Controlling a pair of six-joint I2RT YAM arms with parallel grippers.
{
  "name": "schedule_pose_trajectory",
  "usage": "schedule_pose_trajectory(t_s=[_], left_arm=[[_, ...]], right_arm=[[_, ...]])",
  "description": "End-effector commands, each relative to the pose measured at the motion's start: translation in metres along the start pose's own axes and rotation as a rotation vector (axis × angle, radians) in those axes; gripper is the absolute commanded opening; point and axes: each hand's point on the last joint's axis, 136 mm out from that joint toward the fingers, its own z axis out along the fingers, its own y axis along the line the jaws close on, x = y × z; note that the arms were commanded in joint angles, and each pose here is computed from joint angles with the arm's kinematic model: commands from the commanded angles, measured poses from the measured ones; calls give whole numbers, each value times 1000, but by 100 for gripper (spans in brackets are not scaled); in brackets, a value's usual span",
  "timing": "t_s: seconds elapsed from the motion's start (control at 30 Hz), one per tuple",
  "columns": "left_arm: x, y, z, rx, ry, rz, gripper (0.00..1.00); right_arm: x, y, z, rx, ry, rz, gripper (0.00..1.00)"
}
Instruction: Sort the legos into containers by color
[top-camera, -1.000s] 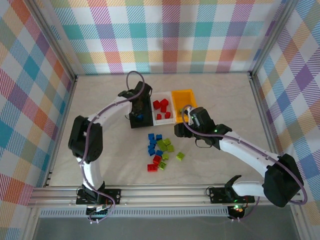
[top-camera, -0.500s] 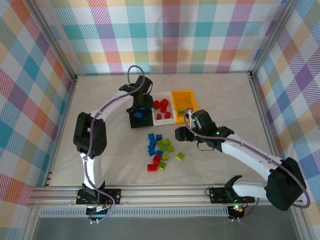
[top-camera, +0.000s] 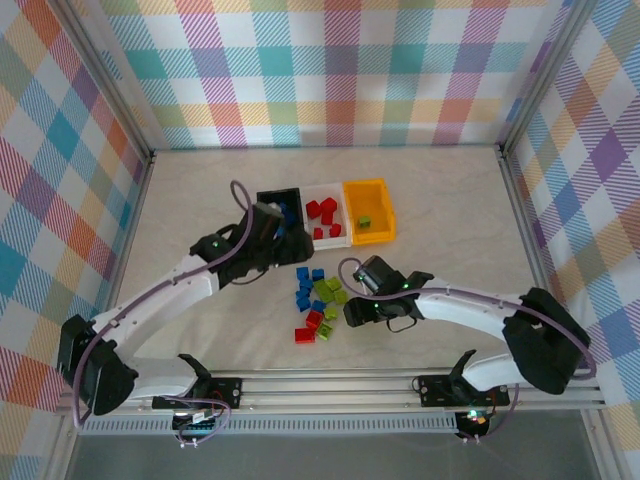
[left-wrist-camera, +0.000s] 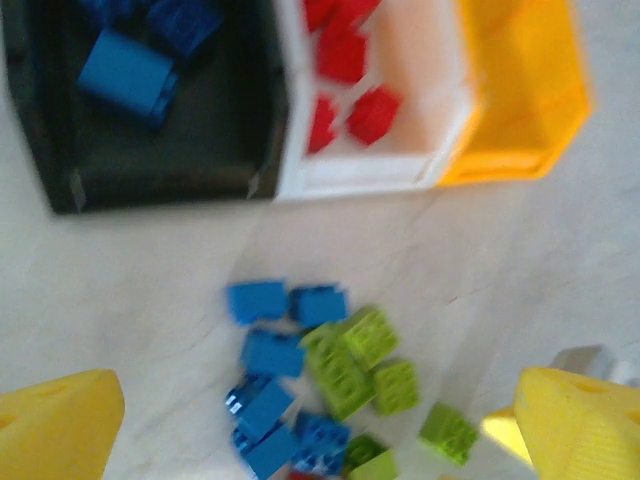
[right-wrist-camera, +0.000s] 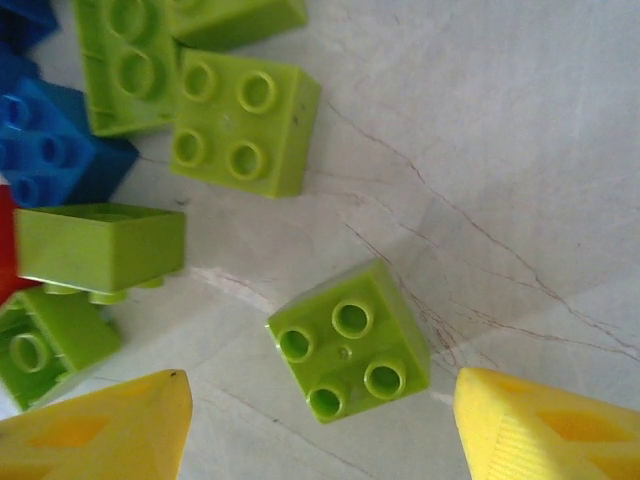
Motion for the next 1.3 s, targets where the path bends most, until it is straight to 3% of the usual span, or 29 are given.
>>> schedule_pose_trajectory(t_s=[0.0,0.2,0.33,0.53,0.67,0.77,0.97,1.27], left_arm=[[22,12,-3,28,9,-79,100],[65,56,-3,-39,42,-127,100],[81,73,-4,-69,60,-141,100],[86,81,-6,-80,52,-157,100],[83,79,-8,-78,49,-149,100],[82,80,-9,-84,48,-139,100],[86,82,-7,-96,65,-134,100],[90,77,-4,-71,94,-113,100]], right_arm=[[-5,-2,9,44,-14,-7,70],[-7,-2,22,95,2,-44,65],[-4,-3,25,103,11,-50,55],[-11,2,19,87,-27,-56,38],[-23,4,4,89,-81,-61,33],[-49,3,-19,73,-155,-45,32],[-143,-26,-66,82,-324,40,31],[-245,-83,-36,137,-324,186,34]])
